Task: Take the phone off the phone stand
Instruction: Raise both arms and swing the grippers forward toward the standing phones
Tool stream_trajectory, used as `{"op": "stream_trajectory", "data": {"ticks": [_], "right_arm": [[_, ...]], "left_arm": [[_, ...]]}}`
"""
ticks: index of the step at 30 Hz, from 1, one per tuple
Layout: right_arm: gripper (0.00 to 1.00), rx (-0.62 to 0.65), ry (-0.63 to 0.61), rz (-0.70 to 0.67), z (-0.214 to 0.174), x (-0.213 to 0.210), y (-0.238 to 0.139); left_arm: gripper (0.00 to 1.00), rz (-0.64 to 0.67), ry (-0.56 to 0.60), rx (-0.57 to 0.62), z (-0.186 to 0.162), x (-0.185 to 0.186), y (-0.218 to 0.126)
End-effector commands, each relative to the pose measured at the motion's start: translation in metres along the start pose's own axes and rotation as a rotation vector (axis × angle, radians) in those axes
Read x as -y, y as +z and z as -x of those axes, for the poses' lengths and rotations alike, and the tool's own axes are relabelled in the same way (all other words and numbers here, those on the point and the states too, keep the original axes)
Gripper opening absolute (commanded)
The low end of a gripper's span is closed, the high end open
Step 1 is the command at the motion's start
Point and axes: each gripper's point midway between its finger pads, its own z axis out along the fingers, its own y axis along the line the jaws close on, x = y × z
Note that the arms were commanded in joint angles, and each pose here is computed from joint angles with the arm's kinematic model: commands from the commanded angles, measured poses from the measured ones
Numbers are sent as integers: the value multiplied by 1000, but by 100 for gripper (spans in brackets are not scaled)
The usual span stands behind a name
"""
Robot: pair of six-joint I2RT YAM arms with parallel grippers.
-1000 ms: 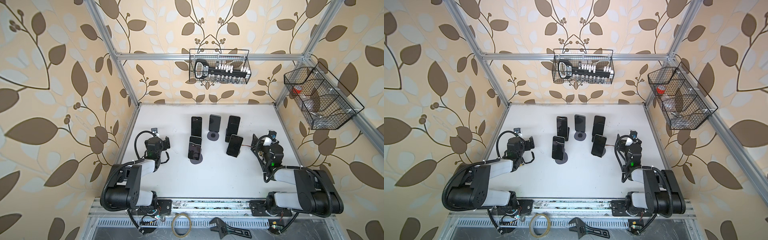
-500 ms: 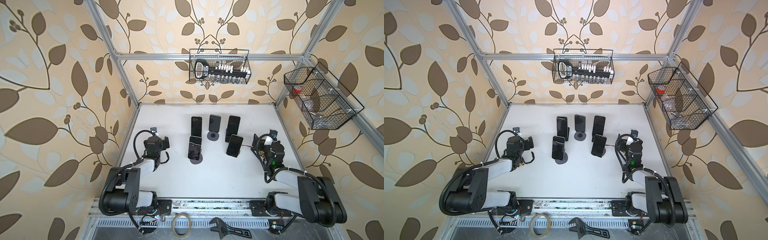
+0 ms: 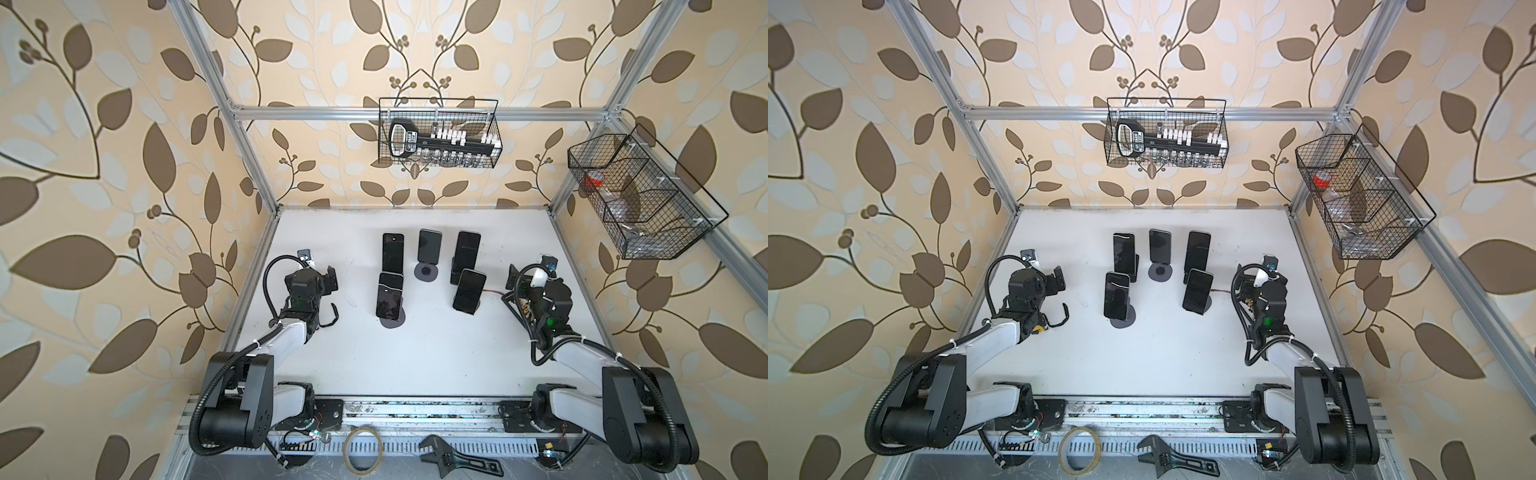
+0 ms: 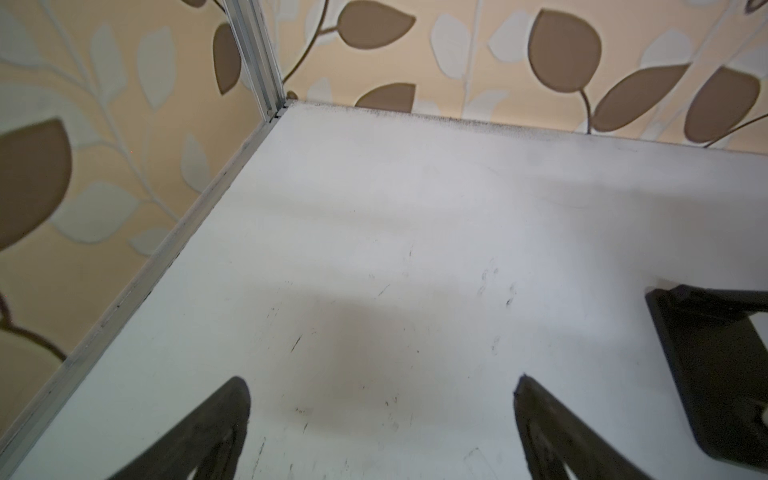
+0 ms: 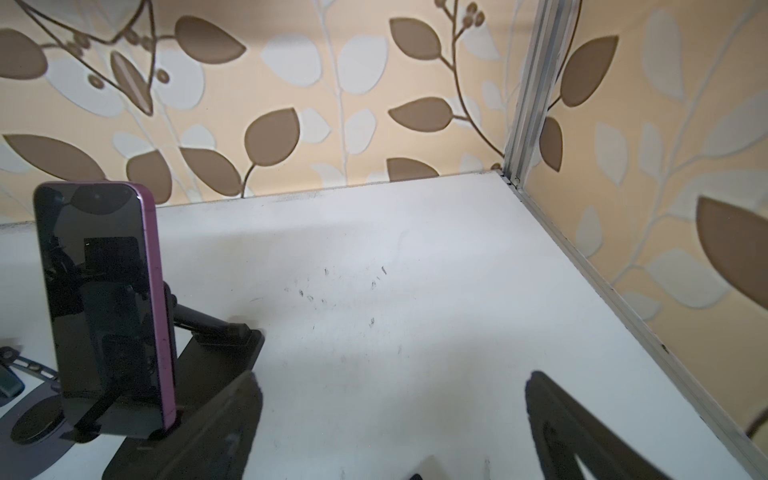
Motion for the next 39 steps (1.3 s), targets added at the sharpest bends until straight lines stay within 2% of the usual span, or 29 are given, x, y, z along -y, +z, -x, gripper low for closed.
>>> {"op": "stream_trajectory", "data": {"ticks": [1, 14, 19, 25, 31, 39], "right_arm": [[99, -1, 39, -28, 13, 4, 3], [100, -86, 195, -15, 28, -2, 9], [100, -71, 200, 22, 34, -7, 2], [99, -36, 205, 6, 46, -3, -6], [99, -67, 226, 22, 50, -8, -4], [100, -96, 257, 96, 57, -21, -10]], "left_arm": [[99, 3, -14, 54, 30, 5, -8], [99, -127, -56, 87, 71, 30, -46], [99, -140, -39, 60, 92, 37, -65], [99, -247, -30, 68, 117, 53, -89], [99, -362, 14, 104, 140, 70, -112], [99, -520, 92, 98, 140, 102, -130]]}}
